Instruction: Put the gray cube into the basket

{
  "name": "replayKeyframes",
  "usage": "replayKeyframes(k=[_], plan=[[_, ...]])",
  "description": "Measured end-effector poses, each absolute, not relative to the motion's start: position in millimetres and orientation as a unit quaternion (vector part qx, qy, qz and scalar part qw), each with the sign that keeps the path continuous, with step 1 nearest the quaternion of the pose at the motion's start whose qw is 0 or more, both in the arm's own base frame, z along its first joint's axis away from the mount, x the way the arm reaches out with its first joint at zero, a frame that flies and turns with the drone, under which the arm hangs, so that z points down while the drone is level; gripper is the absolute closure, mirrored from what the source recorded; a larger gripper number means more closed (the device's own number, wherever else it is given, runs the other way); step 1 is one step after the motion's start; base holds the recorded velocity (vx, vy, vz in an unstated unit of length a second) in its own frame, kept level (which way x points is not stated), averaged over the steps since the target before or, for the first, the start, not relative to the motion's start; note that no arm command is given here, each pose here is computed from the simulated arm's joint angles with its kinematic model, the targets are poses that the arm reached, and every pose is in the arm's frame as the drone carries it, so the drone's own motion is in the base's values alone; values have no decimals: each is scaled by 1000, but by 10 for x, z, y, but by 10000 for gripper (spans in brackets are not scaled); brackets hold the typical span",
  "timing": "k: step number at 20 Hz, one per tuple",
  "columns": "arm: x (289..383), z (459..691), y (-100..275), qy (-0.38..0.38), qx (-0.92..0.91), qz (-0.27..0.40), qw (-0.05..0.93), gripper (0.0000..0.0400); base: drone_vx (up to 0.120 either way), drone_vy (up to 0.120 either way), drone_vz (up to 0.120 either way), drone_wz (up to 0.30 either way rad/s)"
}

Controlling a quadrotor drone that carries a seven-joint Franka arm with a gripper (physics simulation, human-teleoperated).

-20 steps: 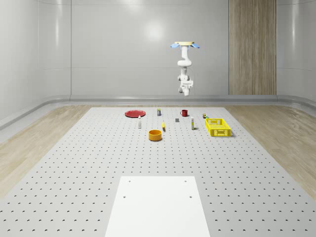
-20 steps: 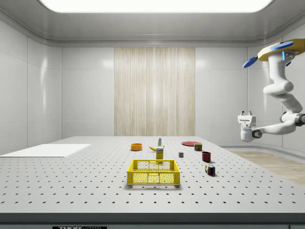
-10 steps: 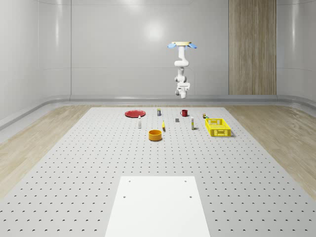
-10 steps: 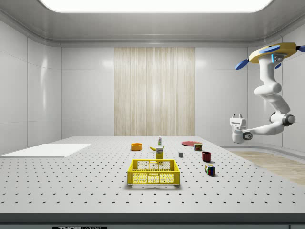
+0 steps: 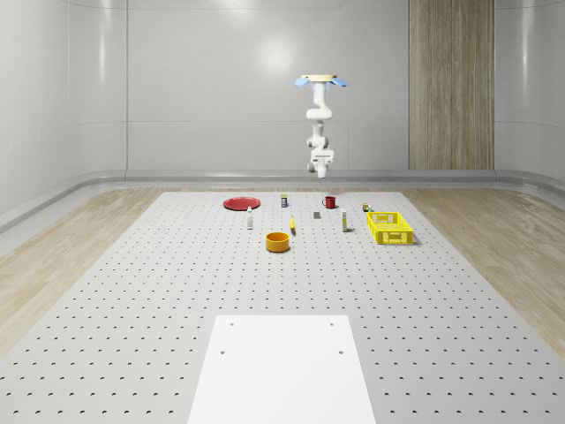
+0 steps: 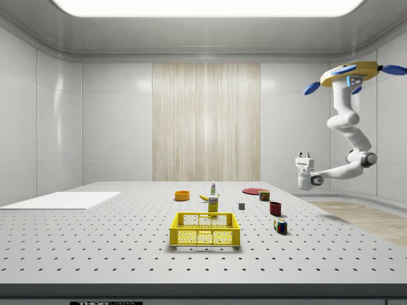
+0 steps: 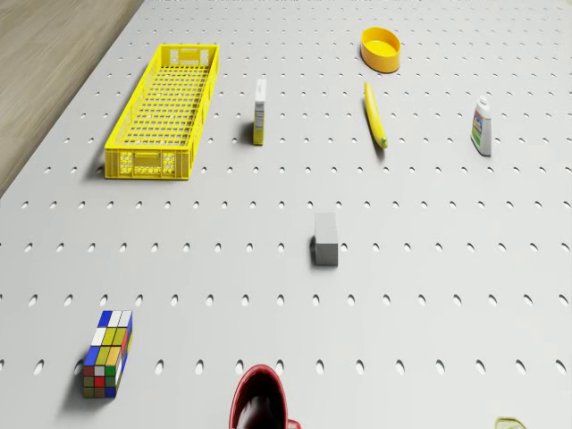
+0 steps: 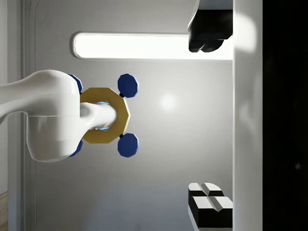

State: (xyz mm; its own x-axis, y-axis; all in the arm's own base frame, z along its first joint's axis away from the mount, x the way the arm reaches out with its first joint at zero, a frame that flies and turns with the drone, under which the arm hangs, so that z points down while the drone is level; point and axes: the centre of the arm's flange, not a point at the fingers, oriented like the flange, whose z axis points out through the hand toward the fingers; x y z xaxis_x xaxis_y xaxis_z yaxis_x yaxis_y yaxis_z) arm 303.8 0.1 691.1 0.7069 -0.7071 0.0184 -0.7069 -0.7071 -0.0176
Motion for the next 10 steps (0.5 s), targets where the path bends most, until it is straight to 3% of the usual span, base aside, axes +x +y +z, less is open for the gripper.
replayKeyframes(k=[10], plan=[[3030,6913,3,383,-924,-16,5,0,120,-120,0,0]])
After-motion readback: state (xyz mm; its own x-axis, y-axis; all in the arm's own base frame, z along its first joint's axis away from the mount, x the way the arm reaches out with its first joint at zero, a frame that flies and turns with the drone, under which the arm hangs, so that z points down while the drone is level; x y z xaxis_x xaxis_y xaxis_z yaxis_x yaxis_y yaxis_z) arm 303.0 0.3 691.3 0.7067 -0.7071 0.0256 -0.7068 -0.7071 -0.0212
